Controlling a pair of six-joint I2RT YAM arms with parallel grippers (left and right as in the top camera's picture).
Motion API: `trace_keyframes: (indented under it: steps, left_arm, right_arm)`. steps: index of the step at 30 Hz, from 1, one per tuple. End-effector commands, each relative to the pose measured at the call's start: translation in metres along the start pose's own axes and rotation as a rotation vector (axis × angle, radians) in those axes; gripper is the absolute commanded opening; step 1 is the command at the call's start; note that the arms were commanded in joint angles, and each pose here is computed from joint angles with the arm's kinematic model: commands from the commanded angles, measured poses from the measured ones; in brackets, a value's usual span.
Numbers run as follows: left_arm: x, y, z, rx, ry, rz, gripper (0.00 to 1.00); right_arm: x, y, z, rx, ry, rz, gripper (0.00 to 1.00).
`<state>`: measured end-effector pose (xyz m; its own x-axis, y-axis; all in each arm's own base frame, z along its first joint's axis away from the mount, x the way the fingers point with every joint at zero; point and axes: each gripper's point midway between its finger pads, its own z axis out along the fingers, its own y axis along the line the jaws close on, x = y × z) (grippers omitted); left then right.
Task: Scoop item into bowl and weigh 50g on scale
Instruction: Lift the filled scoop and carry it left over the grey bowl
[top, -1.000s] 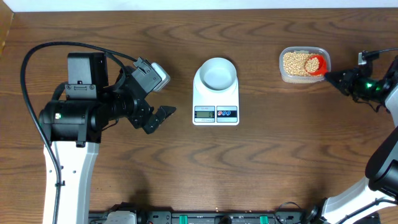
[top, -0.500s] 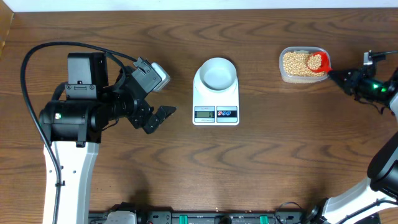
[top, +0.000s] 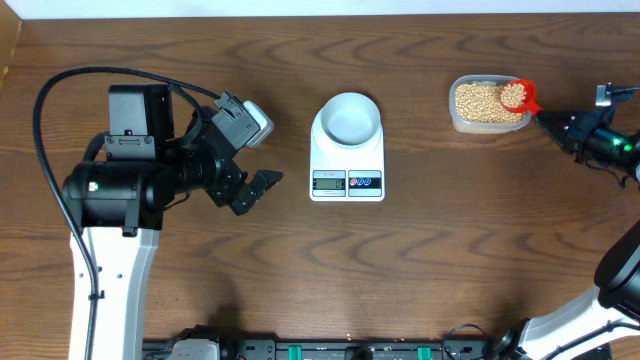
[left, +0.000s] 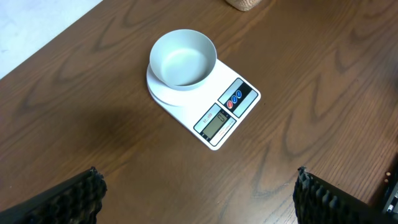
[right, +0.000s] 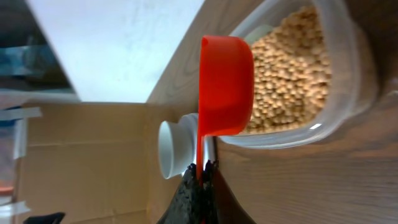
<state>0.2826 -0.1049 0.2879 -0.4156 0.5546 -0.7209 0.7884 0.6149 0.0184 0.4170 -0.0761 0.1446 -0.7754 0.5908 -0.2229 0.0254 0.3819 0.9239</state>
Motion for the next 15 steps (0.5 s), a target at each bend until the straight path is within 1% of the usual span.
trace_keyframes:
  steps: [1, 4, 7, 15]
  left_arm:
    - [-0.006, 0.0, -0.004, 0.0, -0.022, 0.006, 0.98]
    - [-0.006, 0.0, -0.004, 0.0, -0.022, 0.006, 0.98]
    - [-0.006, 0.0, -0.004, 0.0, -0.022, 0.006, 0.98]
    - [-0.006, 0.0, -0.004, 0.0, -0.022, 0.006, 0.98]
  right_arm:
    - [0.005, 0.011, 0.0, -0.1, 0.026, 0.029, 0.01]
    - [0.006, 0.013, 0.0, -0.107, 0.03, 0.04, 0.01]
    - [0.009, 0.023, 0.004, -0.153, 0.05, 0.025, 0.01]
    - [0.028, 0.041, 0.036, -0.182, 0.142, 0.013, 0.01]
